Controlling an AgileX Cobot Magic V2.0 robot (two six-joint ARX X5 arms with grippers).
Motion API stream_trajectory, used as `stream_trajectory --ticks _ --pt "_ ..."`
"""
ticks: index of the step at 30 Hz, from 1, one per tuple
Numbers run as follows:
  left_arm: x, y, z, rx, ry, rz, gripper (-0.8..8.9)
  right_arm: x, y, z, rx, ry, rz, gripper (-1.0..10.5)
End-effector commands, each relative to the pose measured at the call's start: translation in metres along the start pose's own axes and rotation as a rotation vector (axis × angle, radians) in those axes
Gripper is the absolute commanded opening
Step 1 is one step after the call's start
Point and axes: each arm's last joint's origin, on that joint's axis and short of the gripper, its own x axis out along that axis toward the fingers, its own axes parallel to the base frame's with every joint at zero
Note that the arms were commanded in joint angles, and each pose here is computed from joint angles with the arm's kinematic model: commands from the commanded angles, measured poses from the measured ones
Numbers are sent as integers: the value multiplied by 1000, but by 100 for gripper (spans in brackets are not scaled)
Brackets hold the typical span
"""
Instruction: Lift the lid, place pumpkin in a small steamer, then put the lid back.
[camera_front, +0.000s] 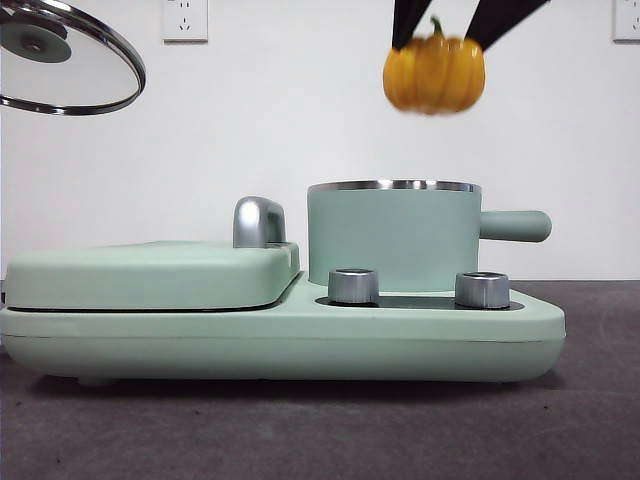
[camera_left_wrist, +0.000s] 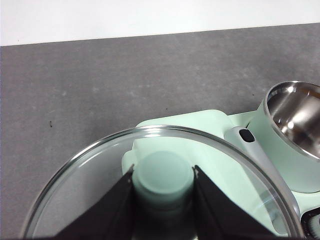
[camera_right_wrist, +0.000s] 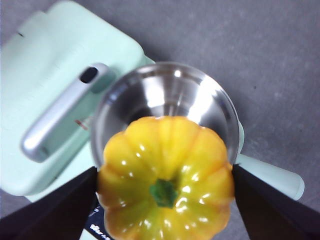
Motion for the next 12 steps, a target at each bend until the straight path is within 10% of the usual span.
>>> stream_trajectory --ticks 1,12 --pt "-1 -1 6 10 -35 -7 10 14 0 11 -27 11 4 359" --pt "-1 -1 6 10 -34 -7 10 80 -5 32 -29 149 12 359"
